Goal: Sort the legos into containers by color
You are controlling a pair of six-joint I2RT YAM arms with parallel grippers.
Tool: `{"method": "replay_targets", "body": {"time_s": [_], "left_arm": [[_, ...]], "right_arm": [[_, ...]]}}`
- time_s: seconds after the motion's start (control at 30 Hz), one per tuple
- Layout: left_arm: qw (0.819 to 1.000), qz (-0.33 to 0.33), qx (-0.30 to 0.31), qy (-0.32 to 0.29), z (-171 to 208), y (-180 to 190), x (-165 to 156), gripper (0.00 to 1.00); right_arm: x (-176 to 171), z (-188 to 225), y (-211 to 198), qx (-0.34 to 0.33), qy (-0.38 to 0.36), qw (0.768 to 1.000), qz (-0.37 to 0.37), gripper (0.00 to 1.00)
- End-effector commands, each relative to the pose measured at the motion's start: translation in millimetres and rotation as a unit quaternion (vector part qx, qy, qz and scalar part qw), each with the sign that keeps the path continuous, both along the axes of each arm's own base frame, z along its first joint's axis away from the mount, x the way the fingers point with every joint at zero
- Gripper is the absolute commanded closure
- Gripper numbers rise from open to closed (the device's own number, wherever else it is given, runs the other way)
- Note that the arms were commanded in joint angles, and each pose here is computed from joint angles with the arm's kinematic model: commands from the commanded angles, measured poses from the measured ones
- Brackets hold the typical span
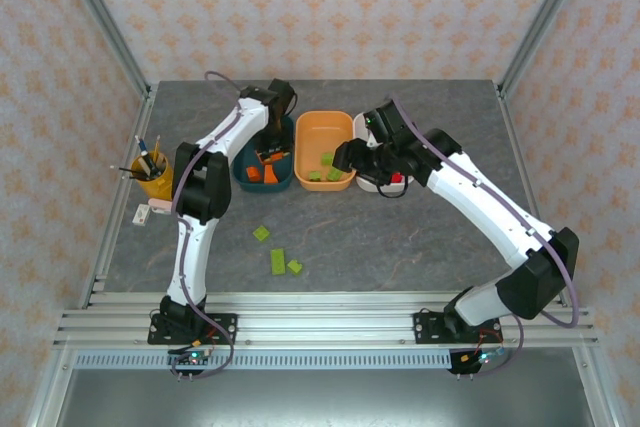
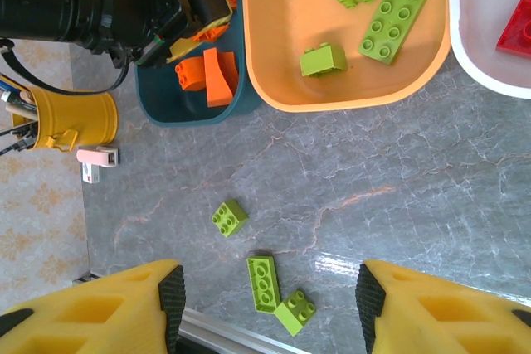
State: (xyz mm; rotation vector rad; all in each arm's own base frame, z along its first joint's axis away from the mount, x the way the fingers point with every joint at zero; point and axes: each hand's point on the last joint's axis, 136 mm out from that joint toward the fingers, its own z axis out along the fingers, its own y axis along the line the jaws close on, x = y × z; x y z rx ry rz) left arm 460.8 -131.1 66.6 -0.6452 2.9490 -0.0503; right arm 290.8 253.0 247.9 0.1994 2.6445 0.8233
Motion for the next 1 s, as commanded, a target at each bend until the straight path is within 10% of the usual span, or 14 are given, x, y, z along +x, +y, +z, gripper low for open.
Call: {"method": "replay_targets", "body": {"time_s": [0.0, 0.4, 0.73, 0.97], "left_arm": [[1.0, -0.004, 0.004, 0.024, -5, 4, -9, 0.61], [0.999, -0.008, 0.012, 0.028, -2, 7, -13, 0.44], [0.997, 0.011, 0.033, -0.074, 86, 26, -17, 0.32], [0.986, 0.046, 0.052, -0.154, 150, 63, -83, 0.19]], "right_arm": [[7, 12, 3, 0.009, -0.02, 1.0, -0.011, 0.41], [5, 10, 3, 0.005, -0.016, 1.0, -0.009, 0.41], [-8, 2, 25, -0.054, -0.034, 0.997, 0.051, 0.41], [-34, -28, 62, -0.127, -0.051, 0.98, 0.145, 0.41]]}}
